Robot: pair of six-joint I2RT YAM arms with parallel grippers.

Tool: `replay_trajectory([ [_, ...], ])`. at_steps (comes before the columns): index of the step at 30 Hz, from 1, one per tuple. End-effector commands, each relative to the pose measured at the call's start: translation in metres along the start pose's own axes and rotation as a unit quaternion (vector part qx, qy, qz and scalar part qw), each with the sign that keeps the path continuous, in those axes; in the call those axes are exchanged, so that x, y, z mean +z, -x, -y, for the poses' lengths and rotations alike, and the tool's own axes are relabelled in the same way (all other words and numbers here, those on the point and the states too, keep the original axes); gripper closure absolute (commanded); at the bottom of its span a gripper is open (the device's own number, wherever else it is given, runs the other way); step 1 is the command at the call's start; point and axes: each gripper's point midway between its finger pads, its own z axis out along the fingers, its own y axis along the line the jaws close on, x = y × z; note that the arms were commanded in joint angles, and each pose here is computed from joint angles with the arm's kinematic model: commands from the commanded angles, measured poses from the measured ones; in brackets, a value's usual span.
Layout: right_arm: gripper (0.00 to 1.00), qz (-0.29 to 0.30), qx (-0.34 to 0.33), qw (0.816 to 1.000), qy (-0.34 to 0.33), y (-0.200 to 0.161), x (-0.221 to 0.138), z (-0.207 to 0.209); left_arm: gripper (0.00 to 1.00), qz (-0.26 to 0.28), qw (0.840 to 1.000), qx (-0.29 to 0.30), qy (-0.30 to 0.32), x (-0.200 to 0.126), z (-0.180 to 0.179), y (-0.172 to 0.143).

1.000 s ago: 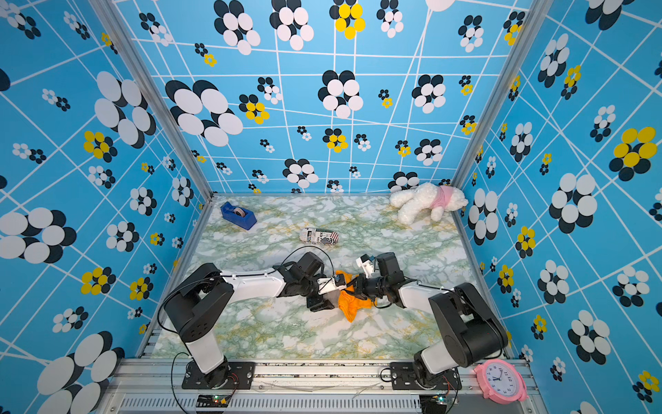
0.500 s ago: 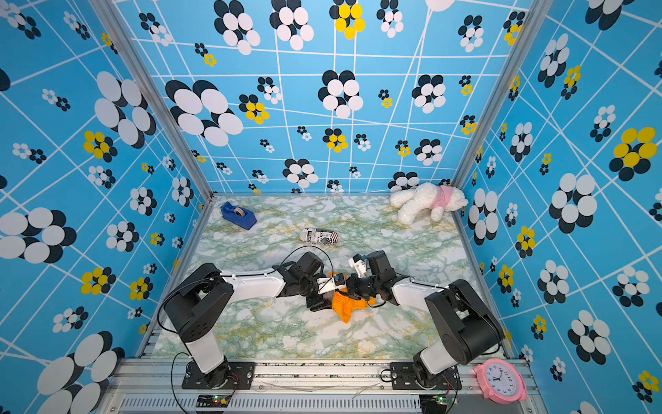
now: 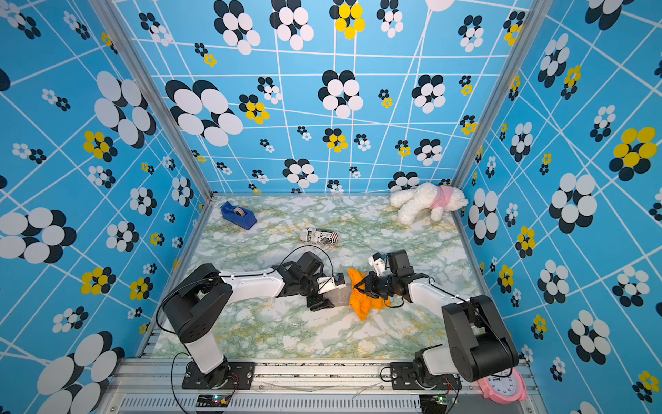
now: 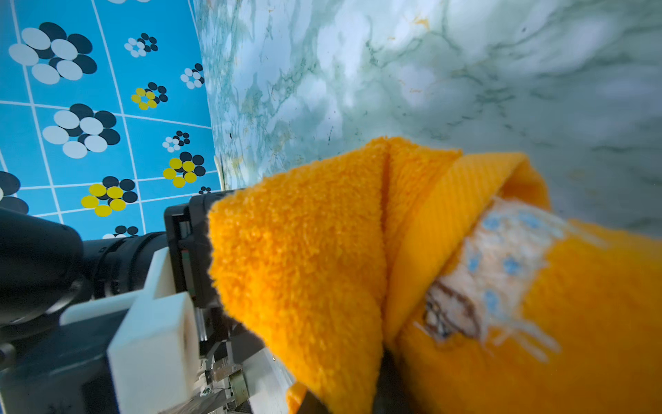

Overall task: Wipe the eyeglass case
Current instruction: Wipe the dirt from the eyeglass case.

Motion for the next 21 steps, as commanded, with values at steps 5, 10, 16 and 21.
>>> replay_trajectory([
  [5,1.00,-0.053,0.032,0.997,-0.043,-0.029,0.025,0.012,0.60,0.056,0.998,0.033,0.025,-0.021,-0.011,0.036],
  [10,1.00,-0.056,0.044,0.997,0.013,-0.028,0.052,-0.018,0.60,0.057,0.997,0.032,0.026,-0.018,-0.012,0.038],
  [16,1.00,-0.068,0.055,0.996,0.024,-0.030,0.061,-0.015,0.60,0.057,0.998,0.032,0.024,-0.015,-0.011,0.038],
  [21,1.00,-0.054,0.052,0.996,-0.058,-0.022,0.018,0.029,0.60,0.052,0.998,0.033,0.027,-0.016,-0.011,0.035],
])
